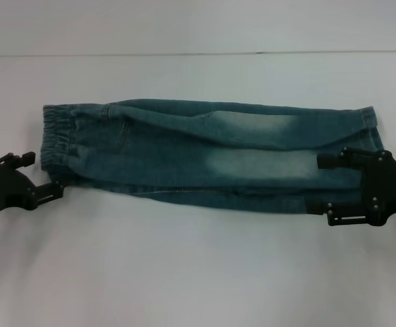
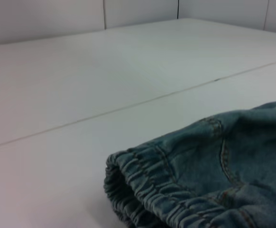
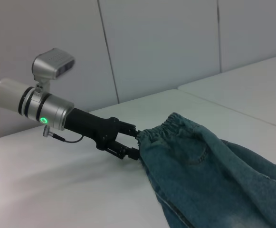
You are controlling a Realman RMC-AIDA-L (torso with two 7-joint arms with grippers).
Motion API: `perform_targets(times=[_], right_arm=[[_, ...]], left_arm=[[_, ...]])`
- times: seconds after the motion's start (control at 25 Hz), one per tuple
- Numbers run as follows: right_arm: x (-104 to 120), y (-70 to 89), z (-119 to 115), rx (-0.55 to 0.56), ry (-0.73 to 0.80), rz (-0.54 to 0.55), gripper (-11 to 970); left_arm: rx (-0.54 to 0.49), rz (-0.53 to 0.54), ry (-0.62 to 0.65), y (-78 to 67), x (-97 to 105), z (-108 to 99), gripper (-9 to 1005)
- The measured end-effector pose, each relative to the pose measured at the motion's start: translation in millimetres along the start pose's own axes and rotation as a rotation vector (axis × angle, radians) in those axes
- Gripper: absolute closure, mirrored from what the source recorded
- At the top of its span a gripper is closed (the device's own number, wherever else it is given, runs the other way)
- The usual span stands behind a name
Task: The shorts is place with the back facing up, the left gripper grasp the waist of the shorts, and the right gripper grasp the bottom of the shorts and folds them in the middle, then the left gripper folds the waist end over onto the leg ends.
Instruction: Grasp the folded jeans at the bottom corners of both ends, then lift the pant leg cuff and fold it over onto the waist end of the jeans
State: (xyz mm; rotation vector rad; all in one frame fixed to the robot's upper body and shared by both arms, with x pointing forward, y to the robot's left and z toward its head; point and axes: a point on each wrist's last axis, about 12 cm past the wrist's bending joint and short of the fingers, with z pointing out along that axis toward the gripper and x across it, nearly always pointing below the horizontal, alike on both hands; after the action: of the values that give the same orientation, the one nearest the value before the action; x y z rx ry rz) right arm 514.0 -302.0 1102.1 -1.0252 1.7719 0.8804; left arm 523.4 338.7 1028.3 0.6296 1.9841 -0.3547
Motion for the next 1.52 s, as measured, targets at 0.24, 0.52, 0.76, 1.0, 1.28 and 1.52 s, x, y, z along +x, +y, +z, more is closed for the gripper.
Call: perform_targets(times=[0.24, 0.52, 0.76, 1.0, 1.28, 1.52], right_arm=[[-1, -1.5, 1, 0.005, 0.001, 0.002, 13], [-1, -4.1, 1, 0.022, 0.003, 0.010, 13], [-1, -4.9, 1, 0.025, 0.004, 0.020, 13], [0, -5.8, 2, 0.033, 0.005, 0.021, 23], [1, -6.1, 2, 0.040, 0.001, 0.021, 56], [3, -10.9, 5, 0.078, -0.009, 0.039, 86]], left_arm=[[-0.013, 0.012, 0.036, -0.9, 1, 12, 175], [0.011, 0.039, 0.028, -3.7, -4, 17, 184], [0.022, 0.063, 0.025, -5.1, -5, 18, 192], [0.053, 0.087, 0.035, -9.7, -6, 22, 446], [0.074, 0.104, 0.036, -14.6, -8, 26, 724], [0.067, 0.106, 0.012, -8.1, -19, 22, 880]])
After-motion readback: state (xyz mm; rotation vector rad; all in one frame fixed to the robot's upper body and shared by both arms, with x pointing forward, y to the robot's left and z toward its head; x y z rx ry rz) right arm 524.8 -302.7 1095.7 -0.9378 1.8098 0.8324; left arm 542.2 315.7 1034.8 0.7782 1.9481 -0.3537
